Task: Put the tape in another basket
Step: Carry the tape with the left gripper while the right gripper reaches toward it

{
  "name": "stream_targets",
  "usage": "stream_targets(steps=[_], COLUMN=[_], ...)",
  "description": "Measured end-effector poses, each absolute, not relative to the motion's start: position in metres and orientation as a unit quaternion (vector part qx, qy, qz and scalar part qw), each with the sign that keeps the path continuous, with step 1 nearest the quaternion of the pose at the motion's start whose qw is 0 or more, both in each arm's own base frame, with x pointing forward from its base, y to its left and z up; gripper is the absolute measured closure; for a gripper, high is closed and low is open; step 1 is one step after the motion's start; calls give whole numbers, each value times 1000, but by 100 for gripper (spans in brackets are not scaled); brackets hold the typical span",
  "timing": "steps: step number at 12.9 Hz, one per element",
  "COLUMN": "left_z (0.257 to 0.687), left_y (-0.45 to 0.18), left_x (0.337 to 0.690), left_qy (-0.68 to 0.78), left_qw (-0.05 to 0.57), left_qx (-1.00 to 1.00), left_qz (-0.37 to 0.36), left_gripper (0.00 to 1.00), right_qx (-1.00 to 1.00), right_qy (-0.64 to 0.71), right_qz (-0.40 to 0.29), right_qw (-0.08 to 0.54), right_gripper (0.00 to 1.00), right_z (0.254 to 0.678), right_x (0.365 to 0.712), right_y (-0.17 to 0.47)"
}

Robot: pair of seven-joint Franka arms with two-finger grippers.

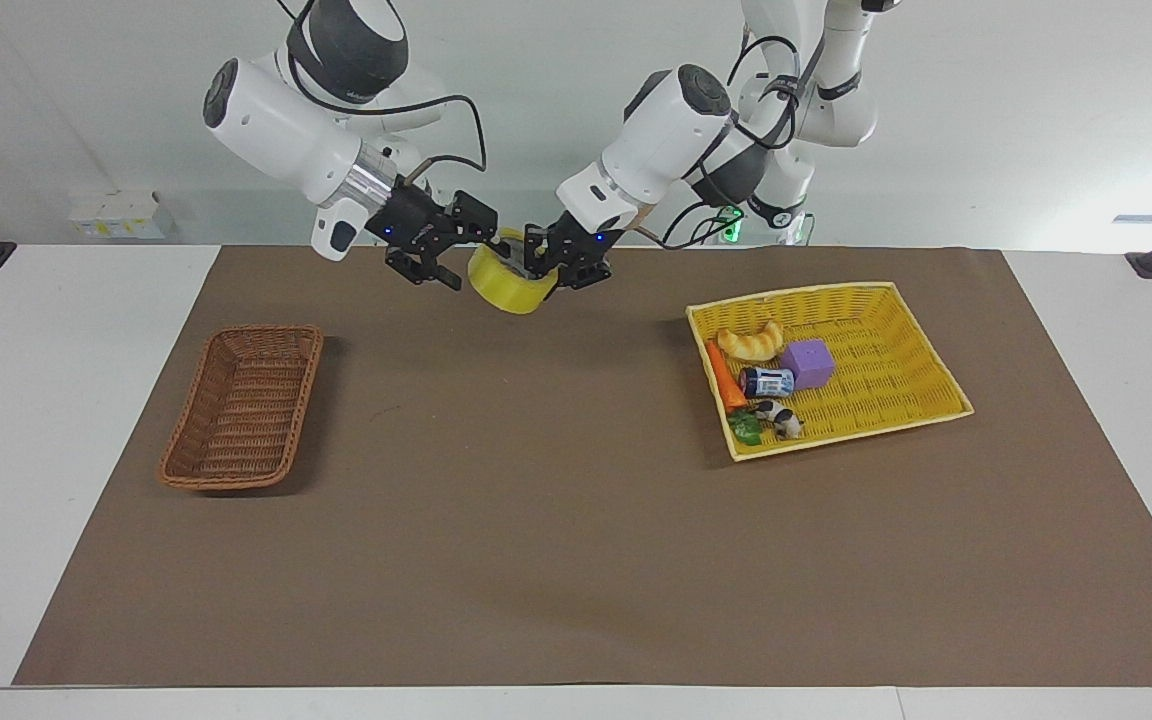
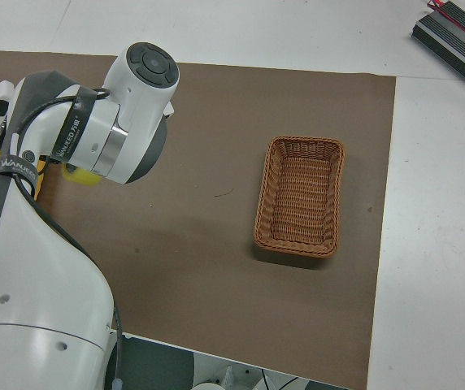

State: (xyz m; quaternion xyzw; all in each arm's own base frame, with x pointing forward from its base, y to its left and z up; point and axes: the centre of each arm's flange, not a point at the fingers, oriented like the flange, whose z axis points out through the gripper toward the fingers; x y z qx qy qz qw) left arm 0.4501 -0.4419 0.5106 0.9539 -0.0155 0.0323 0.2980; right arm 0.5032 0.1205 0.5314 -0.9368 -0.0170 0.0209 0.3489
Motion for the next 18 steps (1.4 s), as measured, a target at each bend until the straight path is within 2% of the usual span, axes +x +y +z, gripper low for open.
stream_targets(steps=[8,10,12,13,15,17,18], left_z=[521,519,518,519,521,537,545], left_y=[-459,-461,-463,-464,-464,-464,-463], left_x=[449,448,448,448,448,447,446], left_qy=[-17,-18,-18,-18,-18,0,12], left_qw=[326,326,328,329,330,339,343], left_qx=[943,943,942,942,941,938,937], left_qz=[69,68,68,69,69,71,71], left_gripper=[78,78,78,78,77,59,46], right_qx=[-934,-932,-931,-931,-931,-931,-931], right_qy=[-19,-19,-18,-17,-11,8,12], right_qz=[17,15,13,13,14,22,23], right_qw=[356,361,365,365,364,363,363], right_gripper=[0,20,46,50,52,64,78], right_z=[533,536,540,540,540,536,535], right_x=[503,502,501,502,502,504,505], right_y=[108,109,110,109,108,106,105])
